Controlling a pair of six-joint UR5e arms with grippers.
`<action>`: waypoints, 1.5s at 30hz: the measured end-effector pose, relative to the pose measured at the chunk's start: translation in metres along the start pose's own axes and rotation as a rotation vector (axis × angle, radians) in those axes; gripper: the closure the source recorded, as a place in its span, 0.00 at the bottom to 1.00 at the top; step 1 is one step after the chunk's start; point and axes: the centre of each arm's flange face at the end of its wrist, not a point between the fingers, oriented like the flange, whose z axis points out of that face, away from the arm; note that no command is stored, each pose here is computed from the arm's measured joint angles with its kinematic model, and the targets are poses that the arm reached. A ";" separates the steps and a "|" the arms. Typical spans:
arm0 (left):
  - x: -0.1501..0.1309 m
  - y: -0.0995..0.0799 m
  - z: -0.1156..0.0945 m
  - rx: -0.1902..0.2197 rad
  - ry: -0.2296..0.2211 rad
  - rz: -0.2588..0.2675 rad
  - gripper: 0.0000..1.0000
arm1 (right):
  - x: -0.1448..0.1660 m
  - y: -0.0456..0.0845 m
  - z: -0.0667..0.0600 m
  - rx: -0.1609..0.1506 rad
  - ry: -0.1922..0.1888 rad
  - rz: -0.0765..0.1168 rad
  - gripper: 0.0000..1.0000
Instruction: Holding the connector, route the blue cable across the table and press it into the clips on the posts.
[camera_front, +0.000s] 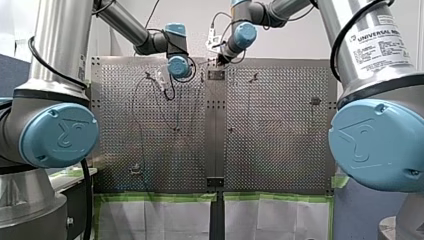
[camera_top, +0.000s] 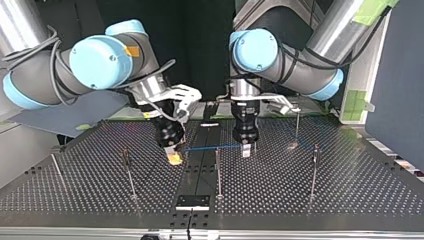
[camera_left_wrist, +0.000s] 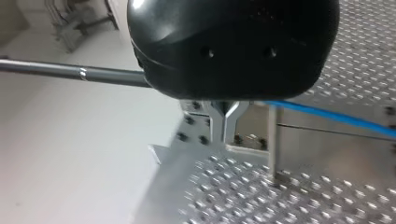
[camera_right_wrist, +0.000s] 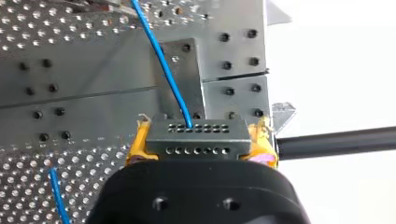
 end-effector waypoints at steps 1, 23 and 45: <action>-0.001 -0.001 0.002 0.009 0.002 0.000 1.00 | -0.001 0.001 0.001 -0.001 -0.002 0.000 1.00; 0.023 0.016 0.028 0.025 0.039 0.023 1.00 | -0.048 0.013 0.028 0.001 -0.075 0.002 1.00; 0.048 0.023 0.090 0.022 0.043 0.040 1.00 | -0.037 0.051 0.053 -0.017 -0.044 0.007 1.00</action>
